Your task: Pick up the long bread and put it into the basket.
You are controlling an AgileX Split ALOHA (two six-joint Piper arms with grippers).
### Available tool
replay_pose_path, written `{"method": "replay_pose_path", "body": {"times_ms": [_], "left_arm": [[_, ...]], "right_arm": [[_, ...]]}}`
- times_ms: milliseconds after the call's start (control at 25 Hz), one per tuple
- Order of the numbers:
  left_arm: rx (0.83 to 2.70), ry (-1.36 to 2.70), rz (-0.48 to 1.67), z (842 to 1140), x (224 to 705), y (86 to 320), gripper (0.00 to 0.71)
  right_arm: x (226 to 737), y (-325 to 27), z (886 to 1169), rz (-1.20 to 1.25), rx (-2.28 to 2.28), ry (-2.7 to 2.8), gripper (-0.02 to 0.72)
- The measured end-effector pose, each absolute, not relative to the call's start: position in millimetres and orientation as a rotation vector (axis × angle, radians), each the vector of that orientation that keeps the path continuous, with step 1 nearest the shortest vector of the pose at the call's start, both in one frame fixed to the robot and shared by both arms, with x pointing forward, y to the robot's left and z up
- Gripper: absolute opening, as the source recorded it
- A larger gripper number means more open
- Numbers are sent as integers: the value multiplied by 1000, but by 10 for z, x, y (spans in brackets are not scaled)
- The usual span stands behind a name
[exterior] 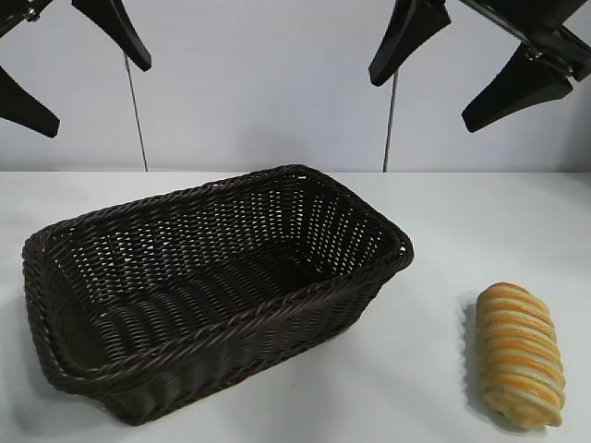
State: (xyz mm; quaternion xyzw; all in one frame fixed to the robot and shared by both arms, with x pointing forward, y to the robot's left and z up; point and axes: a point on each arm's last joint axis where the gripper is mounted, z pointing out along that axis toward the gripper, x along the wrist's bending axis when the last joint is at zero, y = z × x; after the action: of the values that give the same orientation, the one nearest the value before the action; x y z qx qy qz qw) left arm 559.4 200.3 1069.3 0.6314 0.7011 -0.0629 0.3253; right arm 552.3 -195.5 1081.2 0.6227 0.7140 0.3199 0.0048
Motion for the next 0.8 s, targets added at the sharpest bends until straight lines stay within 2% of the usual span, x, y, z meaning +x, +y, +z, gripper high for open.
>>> {"method": "replay_pose_path", "body": {"times_ms": [800], "left_arm": [[1639, 1833, -144, 10701, 5614, 2006, 682]], "right_arm": [[5522, -1955, 10812, 1001, 1951, 2237, 695]]}}
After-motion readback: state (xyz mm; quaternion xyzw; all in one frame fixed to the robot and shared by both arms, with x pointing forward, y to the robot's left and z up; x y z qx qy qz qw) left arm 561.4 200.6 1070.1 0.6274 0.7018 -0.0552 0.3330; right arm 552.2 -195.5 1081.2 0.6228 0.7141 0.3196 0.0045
